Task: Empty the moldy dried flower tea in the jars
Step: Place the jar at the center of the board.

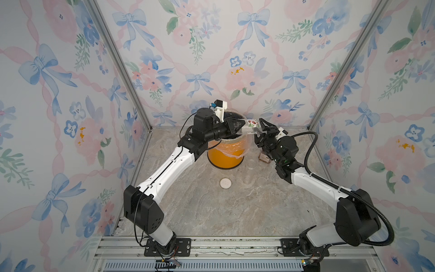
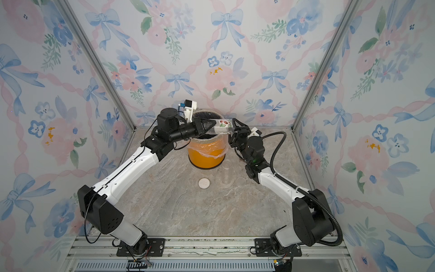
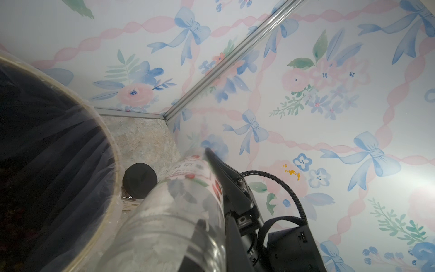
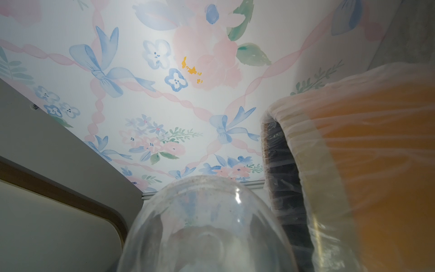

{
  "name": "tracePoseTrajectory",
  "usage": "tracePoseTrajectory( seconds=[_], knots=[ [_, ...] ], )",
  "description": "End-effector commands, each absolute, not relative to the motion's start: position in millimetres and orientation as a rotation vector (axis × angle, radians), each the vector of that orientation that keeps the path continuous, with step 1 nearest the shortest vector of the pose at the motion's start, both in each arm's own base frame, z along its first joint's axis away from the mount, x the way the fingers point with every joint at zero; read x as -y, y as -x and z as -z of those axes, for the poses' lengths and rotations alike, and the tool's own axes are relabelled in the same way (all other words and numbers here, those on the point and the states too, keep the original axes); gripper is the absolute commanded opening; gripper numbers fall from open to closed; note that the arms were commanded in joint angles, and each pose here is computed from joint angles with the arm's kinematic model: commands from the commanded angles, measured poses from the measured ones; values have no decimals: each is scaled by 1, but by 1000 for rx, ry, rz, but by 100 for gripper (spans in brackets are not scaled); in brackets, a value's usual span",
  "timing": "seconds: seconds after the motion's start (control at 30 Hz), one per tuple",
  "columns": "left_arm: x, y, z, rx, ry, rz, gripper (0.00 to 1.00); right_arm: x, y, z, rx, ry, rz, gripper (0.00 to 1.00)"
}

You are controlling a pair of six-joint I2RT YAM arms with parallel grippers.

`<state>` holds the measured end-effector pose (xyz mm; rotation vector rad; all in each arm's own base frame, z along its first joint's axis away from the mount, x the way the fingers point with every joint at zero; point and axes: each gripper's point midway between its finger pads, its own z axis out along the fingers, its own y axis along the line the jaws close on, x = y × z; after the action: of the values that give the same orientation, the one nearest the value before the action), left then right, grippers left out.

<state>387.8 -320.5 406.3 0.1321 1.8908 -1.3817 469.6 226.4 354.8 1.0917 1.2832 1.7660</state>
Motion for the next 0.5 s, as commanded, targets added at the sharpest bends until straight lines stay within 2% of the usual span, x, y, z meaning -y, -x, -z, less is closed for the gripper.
tracePoseTrajectory(
  seconds=[0.0,0.1,0.47],
  knots=[
    [315,-395,-403,-1894,-125,1302,0,-237,-469,-347,-1311,-1041,-1760,50],
    [313,-395,-407,-1882,-123,1290,0,-236,-468,-349,-1310,-1033,-1760,58],
    [282,-373,-465,-1770,-159,1203,0,-217,-458,-366,-1330,-958,-1674,97]
  ],
)
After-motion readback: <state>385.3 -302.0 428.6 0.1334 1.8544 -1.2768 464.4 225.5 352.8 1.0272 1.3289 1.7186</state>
